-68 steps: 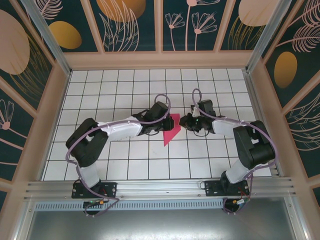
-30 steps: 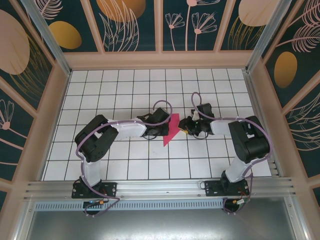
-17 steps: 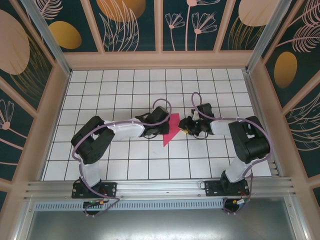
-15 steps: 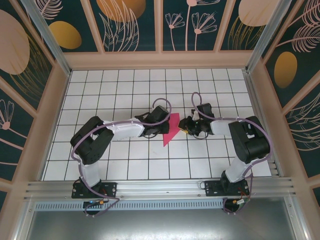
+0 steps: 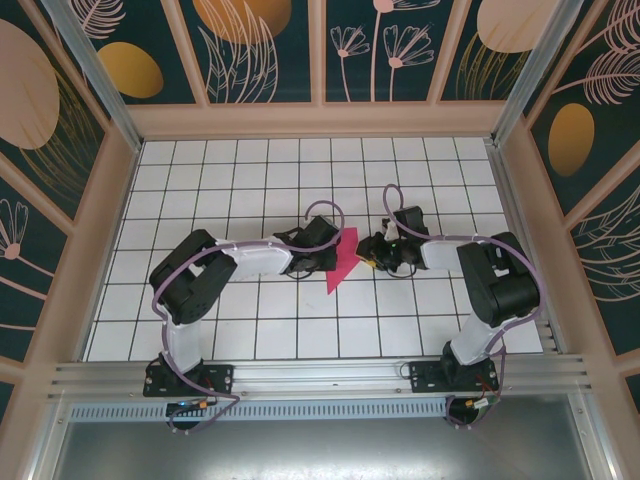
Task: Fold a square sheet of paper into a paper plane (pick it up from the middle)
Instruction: Fourth fold the wing at the center of the table.
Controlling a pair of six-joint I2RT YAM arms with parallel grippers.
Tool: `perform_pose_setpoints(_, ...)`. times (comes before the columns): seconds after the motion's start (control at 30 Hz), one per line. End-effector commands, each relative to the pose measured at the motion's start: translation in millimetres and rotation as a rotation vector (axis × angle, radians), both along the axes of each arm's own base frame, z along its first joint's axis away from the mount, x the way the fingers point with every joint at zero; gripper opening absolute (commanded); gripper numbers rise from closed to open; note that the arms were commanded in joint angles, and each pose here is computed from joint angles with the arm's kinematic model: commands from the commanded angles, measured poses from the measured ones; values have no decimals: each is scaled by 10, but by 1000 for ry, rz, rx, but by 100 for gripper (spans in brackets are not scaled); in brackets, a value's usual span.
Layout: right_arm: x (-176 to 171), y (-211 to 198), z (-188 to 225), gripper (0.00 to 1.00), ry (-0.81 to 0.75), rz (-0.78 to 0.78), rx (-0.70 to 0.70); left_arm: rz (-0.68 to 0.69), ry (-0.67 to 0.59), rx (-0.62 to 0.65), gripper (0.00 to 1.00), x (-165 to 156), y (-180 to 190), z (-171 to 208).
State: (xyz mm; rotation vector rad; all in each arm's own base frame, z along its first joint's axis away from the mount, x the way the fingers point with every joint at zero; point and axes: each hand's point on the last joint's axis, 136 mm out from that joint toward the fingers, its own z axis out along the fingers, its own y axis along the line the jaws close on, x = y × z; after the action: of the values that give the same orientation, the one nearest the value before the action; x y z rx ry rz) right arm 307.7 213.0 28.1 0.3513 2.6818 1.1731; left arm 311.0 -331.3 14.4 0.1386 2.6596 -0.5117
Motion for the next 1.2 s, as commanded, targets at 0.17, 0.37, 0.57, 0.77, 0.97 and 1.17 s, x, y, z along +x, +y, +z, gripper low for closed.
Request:
perform_pose_setpoints(0.17,27,2,80,33,-22,-7,3,-3,23,29,15,-56,67,-67)
perform_pose_setpoints(0.37,23,-88,1,33,-8,-40,-52,-17,-49,-48,18,7,-21,249)
perform_pose_setpoints(0.57,7,18,36,33,-6,-6,-1,-18,-55,-56,19,18,-34,287)
perform_pose_setpoints(0.77,-5,98,67,33,-12,20,25,-12,-46,-41,19,7,-10,240)
perform_pose_setpoints(0.97,5,152,131,33,-32,40,53,-3,-33,-23,19,-3,27,172)
perform_pose_setpoints(1.17,-41,282,274,33,-117,134,98,0,-35,-22,19,5,20,187)
